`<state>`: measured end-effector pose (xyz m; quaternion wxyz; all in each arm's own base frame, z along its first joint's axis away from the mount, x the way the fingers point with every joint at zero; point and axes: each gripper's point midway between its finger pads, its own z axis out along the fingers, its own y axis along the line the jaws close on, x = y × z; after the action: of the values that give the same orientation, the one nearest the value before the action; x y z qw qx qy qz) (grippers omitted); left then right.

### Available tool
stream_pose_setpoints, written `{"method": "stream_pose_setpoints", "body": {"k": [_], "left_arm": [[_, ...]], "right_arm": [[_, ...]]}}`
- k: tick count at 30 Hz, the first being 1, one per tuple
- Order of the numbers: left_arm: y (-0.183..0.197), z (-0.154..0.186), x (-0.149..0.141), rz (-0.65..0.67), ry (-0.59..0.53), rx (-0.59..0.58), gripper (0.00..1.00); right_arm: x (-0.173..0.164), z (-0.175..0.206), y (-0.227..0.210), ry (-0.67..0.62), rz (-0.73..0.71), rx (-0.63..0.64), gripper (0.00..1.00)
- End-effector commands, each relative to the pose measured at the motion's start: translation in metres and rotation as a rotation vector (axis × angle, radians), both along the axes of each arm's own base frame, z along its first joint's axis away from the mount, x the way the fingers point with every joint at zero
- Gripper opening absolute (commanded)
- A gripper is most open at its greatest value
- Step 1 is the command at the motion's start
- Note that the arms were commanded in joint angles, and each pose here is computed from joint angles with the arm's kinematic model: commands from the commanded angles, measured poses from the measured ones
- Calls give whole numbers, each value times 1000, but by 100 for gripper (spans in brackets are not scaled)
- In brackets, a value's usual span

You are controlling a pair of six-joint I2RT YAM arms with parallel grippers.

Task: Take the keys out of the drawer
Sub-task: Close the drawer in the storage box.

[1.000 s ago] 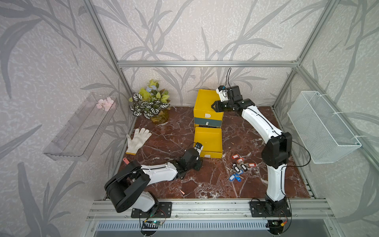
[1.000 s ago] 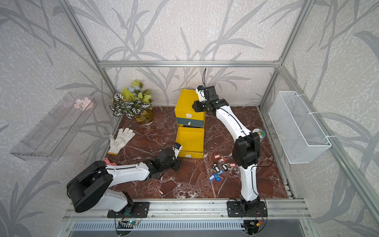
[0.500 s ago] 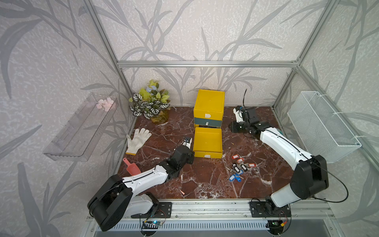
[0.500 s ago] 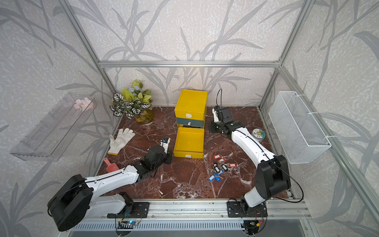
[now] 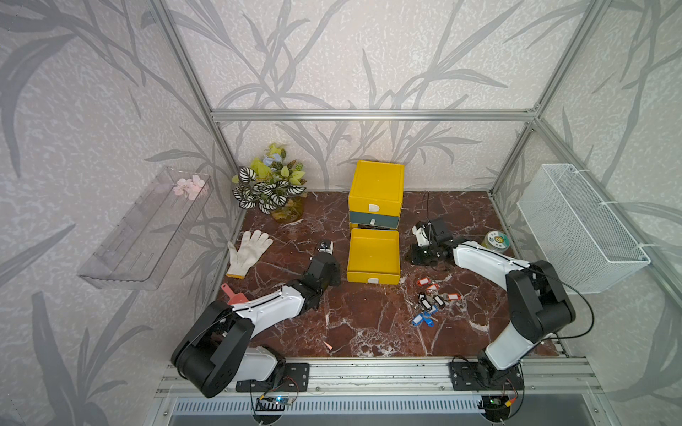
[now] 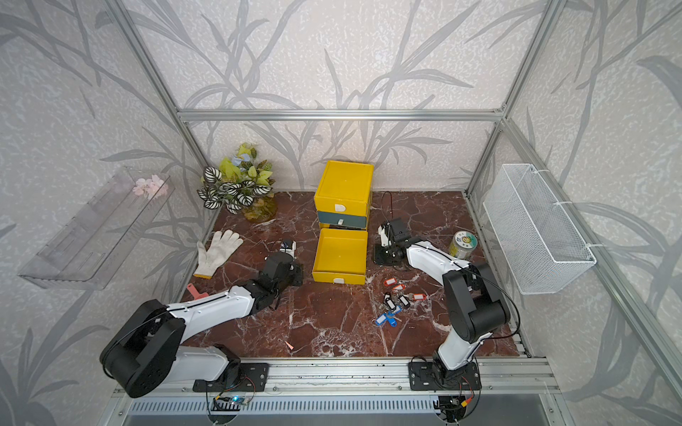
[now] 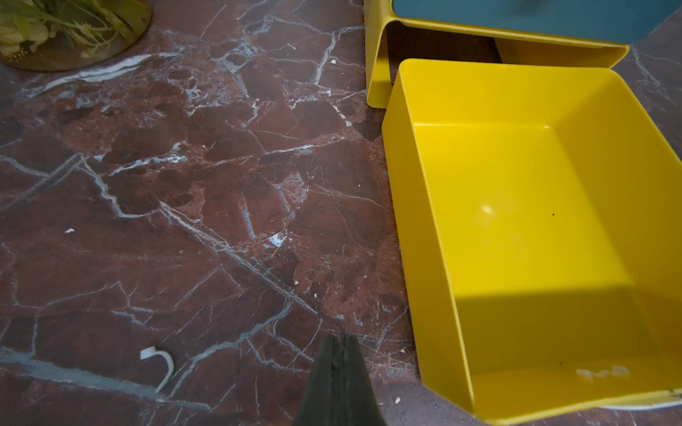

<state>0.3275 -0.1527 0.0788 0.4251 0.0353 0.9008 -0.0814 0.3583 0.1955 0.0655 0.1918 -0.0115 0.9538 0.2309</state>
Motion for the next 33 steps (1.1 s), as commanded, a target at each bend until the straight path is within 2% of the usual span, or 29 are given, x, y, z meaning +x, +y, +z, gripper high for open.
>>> {"method": "stream_pose_setpoints", "body": {"k": [1,2,9,17,21,25,29,33], "left_arm": [[-7,8,6,-2,-1,-40,0],[-8,9,5,-9,2,-38,0],[-2,0,-6,-13,39,-18,0],[-1,-23,-33,-60,129,-39,0],[-2,-29,-45,-72,147,-77,0],[-8,-31,-54,-103,156,-118,0],[-15,-37,-58,-126,175,-127,0],[-25,-42,-57,-150,192,-142,0]], "right_arm": [[7,10,22,-37,13,91,21],[5,-1,24,-13,17,91,21],[11,-4,35,-10,12,127,21],[12,10,18,-45,-6,31,21],[17,52,5,-150,-16,-29,21],[36,111,0,-311,-3,-86,21],[60,176,13,-486,27,-86,21],[91,211,39,-557,85,-57,22]]}}
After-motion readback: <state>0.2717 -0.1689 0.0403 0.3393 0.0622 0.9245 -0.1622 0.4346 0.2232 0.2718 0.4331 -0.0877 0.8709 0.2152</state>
